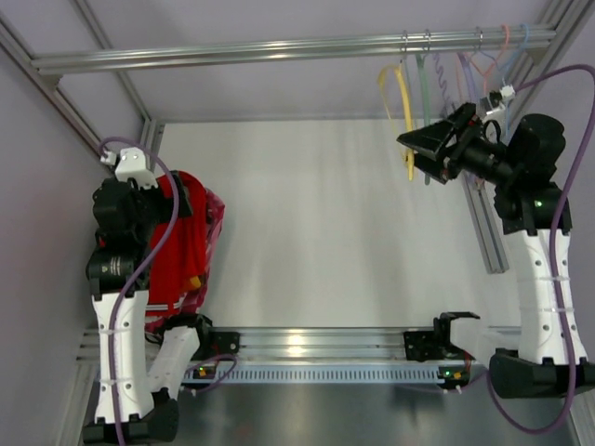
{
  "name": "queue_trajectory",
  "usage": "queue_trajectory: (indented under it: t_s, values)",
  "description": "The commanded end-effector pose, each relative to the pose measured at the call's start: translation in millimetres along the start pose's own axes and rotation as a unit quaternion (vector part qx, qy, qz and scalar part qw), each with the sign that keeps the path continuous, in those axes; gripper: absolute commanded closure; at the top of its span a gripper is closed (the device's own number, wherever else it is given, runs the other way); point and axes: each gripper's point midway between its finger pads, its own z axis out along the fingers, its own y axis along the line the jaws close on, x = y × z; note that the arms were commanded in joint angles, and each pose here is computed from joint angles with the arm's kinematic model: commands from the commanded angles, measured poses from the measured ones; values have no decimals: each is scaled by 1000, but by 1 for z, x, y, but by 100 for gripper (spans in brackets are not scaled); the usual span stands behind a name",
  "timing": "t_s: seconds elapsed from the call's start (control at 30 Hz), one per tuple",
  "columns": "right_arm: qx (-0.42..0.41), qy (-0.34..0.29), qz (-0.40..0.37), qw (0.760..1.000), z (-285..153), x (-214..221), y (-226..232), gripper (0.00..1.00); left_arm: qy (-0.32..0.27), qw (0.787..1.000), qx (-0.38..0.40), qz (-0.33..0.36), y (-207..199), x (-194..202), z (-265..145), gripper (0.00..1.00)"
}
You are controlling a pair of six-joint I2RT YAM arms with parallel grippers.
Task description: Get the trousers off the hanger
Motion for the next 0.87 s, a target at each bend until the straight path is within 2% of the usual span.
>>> queue_trajectory:
  t_s: [0.0,0.13,0.23,0.37,0.47,0.6,0.63,0.83]
  values:
    - [93,-26,-119,988,-26,10,-29,1,49,998,32,15,-10,12,-10,2]
    - [165,-53,-195,965,-54,12,-49,1,101,993,62,13,-20,30,-12,2]
    - [167,-55,-274,946,-75,25,-47,1,131,987,93,23,-29,38,-20,2]
    - [141,-18,-347,927,-95,56,-42,1,181,976,120,26,-36,51,-33,2]
    - [134,24,-380,915,-110,82,-49,0,189,973,132,32,-39,50,-48,2]
    - [134,54,-418,897,-124,105,-62,1,163,976,134,48,-39,44,-70,2]
    - [133,51,-425,894,-130,111,-62,0,147,978,138,54,-40,37,-79,2]
    - [135,31,-447,884,-147,127,-63,1,141,980,115,77,-30,29,-97,2]
